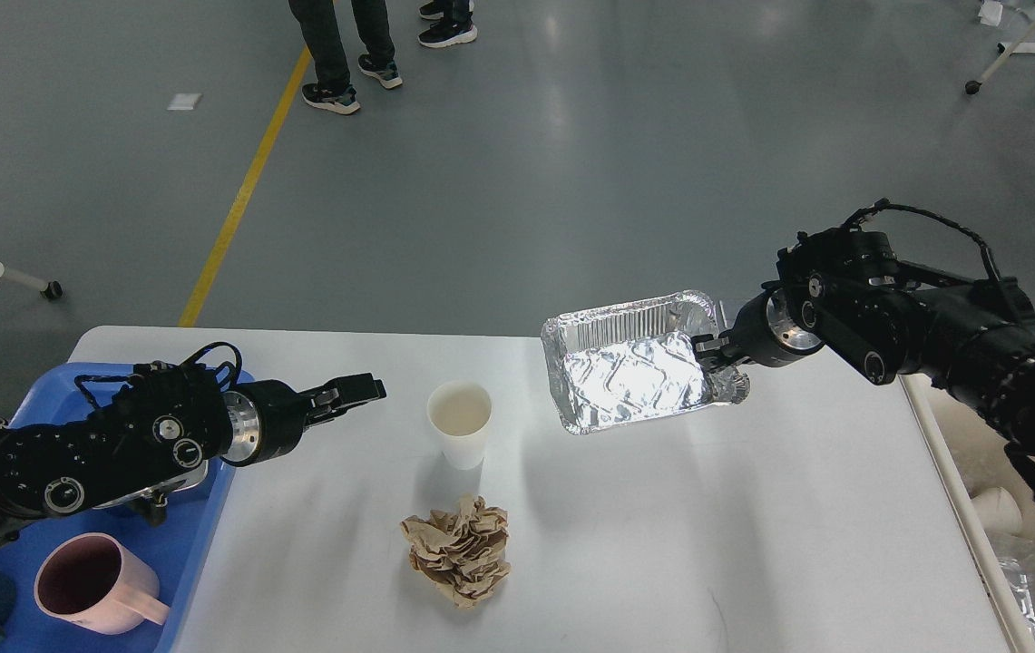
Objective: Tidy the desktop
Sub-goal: 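Grasp the white paper cup with the left gripper, then lift the paper cup and place it into the held foil tray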
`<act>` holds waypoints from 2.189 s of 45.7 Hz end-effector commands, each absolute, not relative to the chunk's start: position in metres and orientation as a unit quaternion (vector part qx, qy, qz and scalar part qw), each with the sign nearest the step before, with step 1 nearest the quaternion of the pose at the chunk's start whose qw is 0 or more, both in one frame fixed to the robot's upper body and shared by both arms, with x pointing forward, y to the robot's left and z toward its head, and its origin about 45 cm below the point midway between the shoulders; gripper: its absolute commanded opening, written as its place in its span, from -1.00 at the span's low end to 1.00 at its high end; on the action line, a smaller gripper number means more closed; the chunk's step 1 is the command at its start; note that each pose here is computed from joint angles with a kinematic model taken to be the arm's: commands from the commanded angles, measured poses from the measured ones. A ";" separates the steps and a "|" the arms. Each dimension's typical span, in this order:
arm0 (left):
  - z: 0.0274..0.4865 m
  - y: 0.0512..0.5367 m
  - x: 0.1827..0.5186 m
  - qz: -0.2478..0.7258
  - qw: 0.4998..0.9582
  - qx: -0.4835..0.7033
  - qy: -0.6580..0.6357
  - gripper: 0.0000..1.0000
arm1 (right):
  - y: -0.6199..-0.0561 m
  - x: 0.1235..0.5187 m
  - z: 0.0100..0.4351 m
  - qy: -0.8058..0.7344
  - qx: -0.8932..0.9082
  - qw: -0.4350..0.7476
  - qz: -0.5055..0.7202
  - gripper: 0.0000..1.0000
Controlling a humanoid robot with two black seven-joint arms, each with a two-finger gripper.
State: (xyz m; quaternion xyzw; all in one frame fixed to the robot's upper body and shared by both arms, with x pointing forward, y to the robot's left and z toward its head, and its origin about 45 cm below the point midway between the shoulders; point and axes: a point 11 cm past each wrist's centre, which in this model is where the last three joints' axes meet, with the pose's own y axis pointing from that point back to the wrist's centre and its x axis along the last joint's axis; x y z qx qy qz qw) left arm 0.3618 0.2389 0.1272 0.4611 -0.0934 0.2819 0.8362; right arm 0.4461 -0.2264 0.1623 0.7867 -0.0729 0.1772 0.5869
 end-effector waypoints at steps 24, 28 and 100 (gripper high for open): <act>0.108 0.172 0.365 0.252 0.856 0.440 -0.098 0.57 | -0.220 0.443 0.161 -0.066 0.791 0.581 0.180 -1.00; 0.103 0.163 0.366 0.249 0.856 0.443 -0.098 0.56 | -0.221 0.443 0.161 -0.066 0.791 0.581 0.179 -1.00; 0.232 0.244 0.401 0.219 0.817 0.492 -0.207 -1.00 | -0.219 0.442 0.159 -0.068 0.794 0.578 0.175 -1.00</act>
